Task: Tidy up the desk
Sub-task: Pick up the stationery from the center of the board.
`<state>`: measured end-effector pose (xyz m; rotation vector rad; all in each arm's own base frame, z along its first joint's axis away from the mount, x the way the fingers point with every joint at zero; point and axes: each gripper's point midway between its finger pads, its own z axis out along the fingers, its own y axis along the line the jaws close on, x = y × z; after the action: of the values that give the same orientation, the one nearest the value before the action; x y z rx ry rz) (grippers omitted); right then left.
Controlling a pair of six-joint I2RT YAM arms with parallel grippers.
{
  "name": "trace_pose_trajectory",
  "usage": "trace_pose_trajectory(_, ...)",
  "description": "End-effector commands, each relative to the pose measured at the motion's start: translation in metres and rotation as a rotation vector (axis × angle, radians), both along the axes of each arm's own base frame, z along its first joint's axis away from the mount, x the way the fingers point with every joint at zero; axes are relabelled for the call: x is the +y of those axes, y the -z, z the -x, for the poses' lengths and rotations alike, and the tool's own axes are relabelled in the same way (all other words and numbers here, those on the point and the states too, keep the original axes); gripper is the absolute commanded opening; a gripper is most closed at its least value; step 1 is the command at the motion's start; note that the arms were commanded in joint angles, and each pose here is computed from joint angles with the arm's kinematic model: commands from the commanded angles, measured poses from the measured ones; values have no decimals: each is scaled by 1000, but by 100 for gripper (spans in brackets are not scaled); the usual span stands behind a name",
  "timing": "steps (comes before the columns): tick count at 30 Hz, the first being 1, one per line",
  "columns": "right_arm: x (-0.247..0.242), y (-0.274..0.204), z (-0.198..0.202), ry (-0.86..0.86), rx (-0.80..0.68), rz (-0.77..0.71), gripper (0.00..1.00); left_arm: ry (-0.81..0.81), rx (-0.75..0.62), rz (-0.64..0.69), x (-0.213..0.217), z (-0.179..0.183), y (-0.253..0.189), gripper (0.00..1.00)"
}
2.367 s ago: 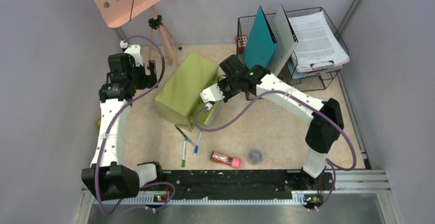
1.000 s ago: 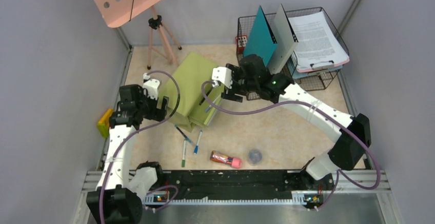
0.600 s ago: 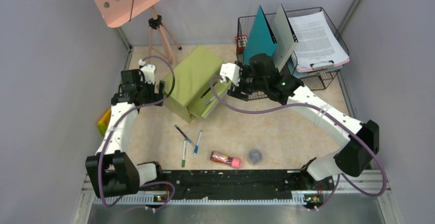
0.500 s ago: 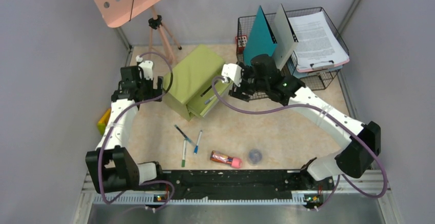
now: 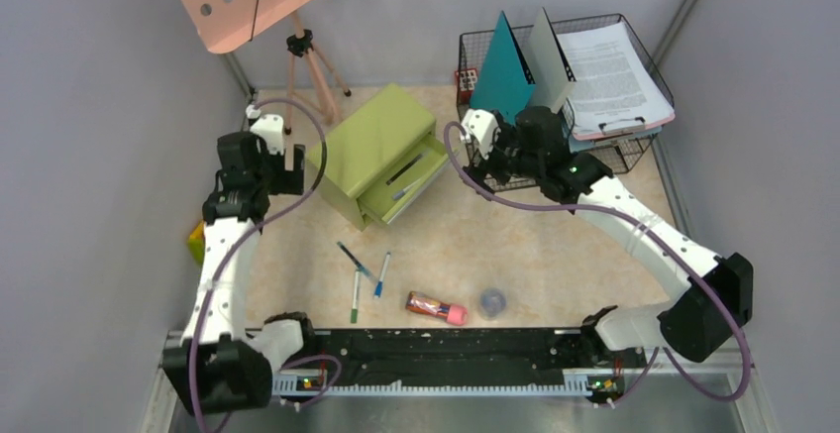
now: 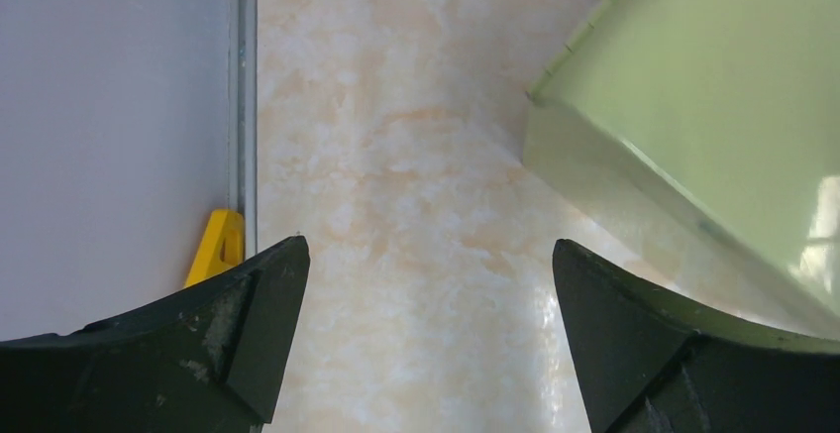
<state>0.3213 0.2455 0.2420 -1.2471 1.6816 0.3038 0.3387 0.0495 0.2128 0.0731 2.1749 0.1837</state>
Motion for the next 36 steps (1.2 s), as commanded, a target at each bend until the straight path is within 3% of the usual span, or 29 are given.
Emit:
trace_pose_trajectory(1, 4, -20, 7, -5, 5, -126, 96, 229, -2, -76, -24, 45, 1, 98)
trace_pose_trajectory(9, -4, -5, 9, -3, 35, -139, 97, 803, 170, -153, -77, 127, 74, 96)
trace_pose_trajectory(16, -10, 7, 7, 4, 57, -110, 97, 1149, 184, -212, -101, 138, 95, 92)
trace_pose_trajectory(21, -14, 11, 6, 12, 61, -102, 97, 1344, 155, -378, -113, 132, 115, 91)
trace_pose_trajectory(36, -18, 16, 6, 17, 80, -106, 97, 1580, 277, -659, -132, 111, 175, 78)
